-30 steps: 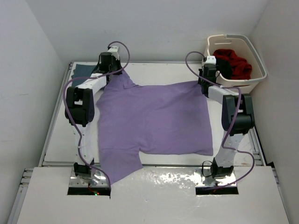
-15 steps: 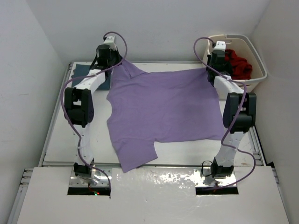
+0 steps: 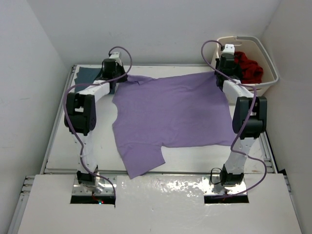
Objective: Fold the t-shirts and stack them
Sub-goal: Fold the flattened tshirt in 1/3 of the way, then grap the side of the flattened tshirt closest away from the robot with both arms, then fold the other side of the tshirt into a rectangle
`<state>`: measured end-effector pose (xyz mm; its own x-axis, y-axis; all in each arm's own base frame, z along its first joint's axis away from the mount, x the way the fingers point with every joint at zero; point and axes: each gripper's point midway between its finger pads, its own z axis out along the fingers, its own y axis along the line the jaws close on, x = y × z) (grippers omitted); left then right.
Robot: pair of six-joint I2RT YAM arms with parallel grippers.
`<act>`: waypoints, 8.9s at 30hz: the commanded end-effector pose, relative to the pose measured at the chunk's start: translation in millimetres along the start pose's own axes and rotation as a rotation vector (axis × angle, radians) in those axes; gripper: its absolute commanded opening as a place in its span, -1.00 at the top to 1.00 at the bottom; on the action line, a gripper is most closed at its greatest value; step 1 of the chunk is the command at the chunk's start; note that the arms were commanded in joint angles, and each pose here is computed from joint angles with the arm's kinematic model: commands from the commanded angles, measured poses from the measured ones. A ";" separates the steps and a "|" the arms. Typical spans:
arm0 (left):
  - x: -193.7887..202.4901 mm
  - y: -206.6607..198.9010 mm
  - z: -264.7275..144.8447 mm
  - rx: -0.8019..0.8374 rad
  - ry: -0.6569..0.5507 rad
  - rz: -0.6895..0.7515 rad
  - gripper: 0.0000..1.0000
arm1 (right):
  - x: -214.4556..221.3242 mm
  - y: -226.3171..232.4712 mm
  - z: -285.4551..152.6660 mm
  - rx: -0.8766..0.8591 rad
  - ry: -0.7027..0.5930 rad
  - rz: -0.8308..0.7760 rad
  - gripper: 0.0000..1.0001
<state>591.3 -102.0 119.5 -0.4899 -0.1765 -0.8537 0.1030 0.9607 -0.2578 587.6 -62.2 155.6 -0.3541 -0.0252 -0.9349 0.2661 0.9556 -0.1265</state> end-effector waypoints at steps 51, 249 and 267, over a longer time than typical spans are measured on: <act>176.8 -9.9 -220.1 -0.259 0.369 -0.318 -0.49 | 126.2 -78.0 -126.1 0.233 0.390 -0.055 -0.07; 8.6 -28.9 -100.6 -0.248 -0.004 0.044 1.00 | 140.2 -69.8 -135.4 0.177 0.461 0.453 1.00; 11.6 -8.5 -30.1 -0.220 0.102 -0.027 -0.94 | 129.1 -72.8 -150.3 0.178 0.436 0.407 -0.22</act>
<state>544.6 -96.3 72.6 -0.6597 -0.1560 -0.7351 -0.1394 0.9866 -0.0843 385.3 -90.8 62.0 -0.5629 0.5228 -0.6401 0.6104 0.7852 0.1045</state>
